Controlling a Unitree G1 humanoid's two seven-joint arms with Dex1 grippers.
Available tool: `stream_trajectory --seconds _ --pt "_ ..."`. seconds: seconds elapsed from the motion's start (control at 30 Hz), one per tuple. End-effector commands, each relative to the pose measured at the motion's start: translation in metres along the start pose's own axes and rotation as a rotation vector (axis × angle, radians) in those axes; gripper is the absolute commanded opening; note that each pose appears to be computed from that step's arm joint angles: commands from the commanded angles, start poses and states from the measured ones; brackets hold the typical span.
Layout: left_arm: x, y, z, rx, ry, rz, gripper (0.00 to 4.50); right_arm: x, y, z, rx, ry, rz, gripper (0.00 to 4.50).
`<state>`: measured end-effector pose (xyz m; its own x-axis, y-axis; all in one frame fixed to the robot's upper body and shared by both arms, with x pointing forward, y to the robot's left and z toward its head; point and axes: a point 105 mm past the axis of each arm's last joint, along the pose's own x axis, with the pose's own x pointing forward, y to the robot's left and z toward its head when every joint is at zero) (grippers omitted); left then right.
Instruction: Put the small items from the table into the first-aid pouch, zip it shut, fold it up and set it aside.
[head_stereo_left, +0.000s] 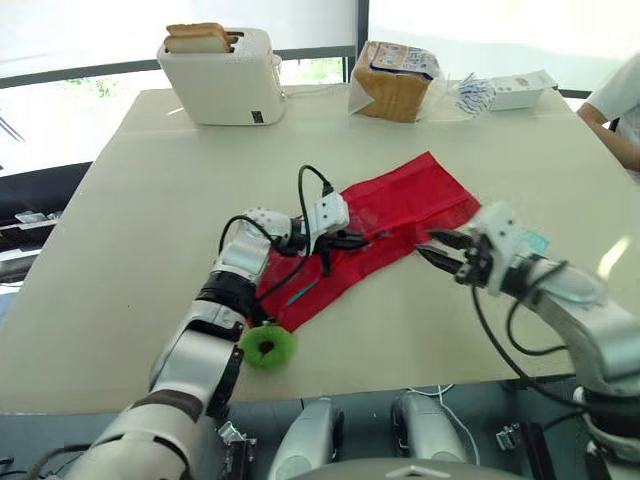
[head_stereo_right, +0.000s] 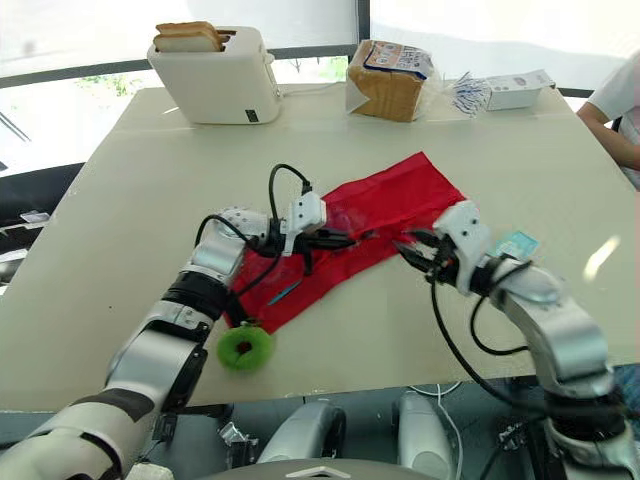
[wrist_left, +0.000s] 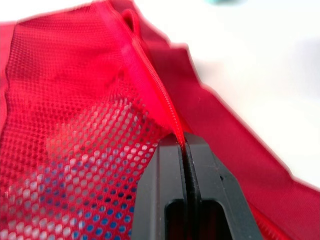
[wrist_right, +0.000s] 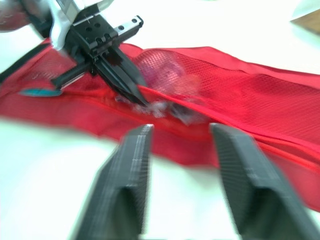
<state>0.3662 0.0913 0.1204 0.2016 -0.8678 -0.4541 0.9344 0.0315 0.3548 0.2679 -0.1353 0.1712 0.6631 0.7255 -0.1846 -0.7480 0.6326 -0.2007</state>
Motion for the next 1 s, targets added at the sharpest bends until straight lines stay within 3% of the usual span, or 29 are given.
stream_trajectory --seconds 0.03,0.1,0.23,0.33,0.37,0.4,0.5,0.57,0.7,0.83,1.0 --pt "-0.036 0.017 -0.016 0.157 0.158 0.026 0.00 -0.030 0.011 0.021 -0.064 -0.038 0.027 3.56" --pt "-0.048 0.028 -0.019 0.229 0.221 0.060 0.00 -0.040 0.013 0.022 -0.071 -0.032 0.024 4.41" --pt "-0.051 0.049 -0.005 0.309 0.224 0.132 0.00 -0.049 0.016 0.022 -0.074 -0.028 0.014 4.41" --pt "-0.051 0.057 0.003 0.149 0.155 0.144 0.00 -0.051 0.015 0.019 -0.076 -0.016 -0.007 4.41" --pt "-0.054 0.057 0.000 0.123 0.153 0.145 0.60 -0.051 0.017 0.018 -0.077 -0.013 -0.007 4.50" --pt "-0.057 0.058 0.000 0.080 0.133 0.165 0.76 -0.053 0.018 0.018 -0.079 -0.013 -0.012 4.50" --pt "-0.060 0.060 0.000 -0.070 0.063 0.187 2.21 -0.058 0.020 0.018 -0.084 -0.011 -0.029 4.50" --pt "-0.048 0.055 0.014 -0.163 -0.045 0.137 3.06 -0.063 0.022 0.019 -0.083 -0.011 -0.043 4.50" --pt "-0.014 0.035 0.044 -0.207 -0.156 0.091 3.06 -0.071 0.023 0.019 -0.081 -0.008 -0.072 4.50" --pt "0.022 0.020 0.060 -0.201 -0.155 0.119 3.06 -0.078 0.021 0.019 -0.082 -0.001 -0.095 4.50" --pt "0.060 0.021 0.058 -0.121 -0.052 0.139 3.06 -0.089 0.015 0.018 -0.096 0.021 -0.142 4.50"
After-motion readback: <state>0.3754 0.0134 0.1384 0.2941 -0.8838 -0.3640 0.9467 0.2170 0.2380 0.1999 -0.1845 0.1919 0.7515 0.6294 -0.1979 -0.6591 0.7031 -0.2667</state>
